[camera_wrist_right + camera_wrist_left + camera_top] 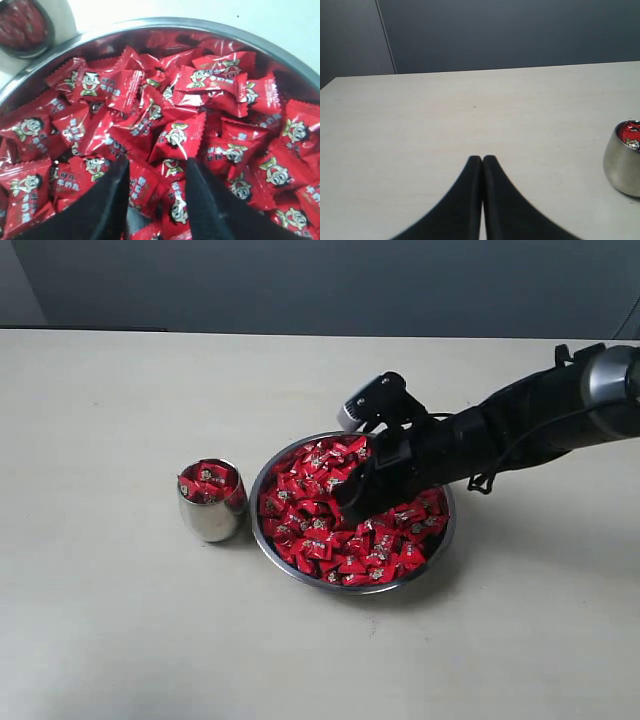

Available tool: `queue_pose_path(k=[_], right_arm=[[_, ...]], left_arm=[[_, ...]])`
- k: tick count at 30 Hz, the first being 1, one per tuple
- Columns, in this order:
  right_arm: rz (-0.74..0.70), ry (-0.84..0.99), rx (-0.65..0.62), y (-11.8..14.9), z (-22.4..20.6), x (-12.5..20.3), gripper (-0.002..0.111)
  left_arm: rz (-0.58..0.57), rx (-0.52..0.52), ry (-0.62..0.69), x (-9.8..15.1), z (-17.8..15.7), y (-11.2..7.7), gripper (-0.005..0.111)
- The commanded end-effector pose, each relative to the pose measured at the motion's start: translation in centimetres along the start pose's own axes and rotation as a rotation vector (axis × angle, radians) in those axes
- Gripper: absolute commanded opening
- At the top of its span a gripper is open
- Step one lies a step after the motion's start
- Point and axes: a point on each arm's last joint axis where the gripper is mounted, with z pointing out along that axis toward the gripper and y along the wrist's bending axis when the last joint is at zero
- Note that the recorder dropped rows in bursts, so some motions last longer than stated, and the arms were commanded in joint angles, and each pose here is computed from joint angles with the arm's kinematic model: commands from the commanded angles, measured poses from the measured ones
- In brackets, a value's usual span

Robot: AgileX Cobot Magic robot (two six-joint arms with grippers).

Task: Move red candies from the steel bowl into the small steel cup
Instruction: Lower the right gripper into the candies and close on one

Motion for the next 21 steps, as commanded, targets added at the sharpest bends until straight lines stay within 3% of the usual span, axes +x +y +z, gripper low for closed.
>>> queue_pose_path(k=[1, 21], right_arm=[[0.024, -0.002, -0.008, -0.29, 0.58, 0.03, 0.036], [0.062, -0.001, -0.045, -0.25, 1.31, 0.26, 0.036]], left_arm=[[-0.004, 0.0, -0.003, 0.09, 0.0, -0.01, 0.0], [-0.004, 0.0, -0.003, 0.09, 0.0, -0.01, 0.0]])
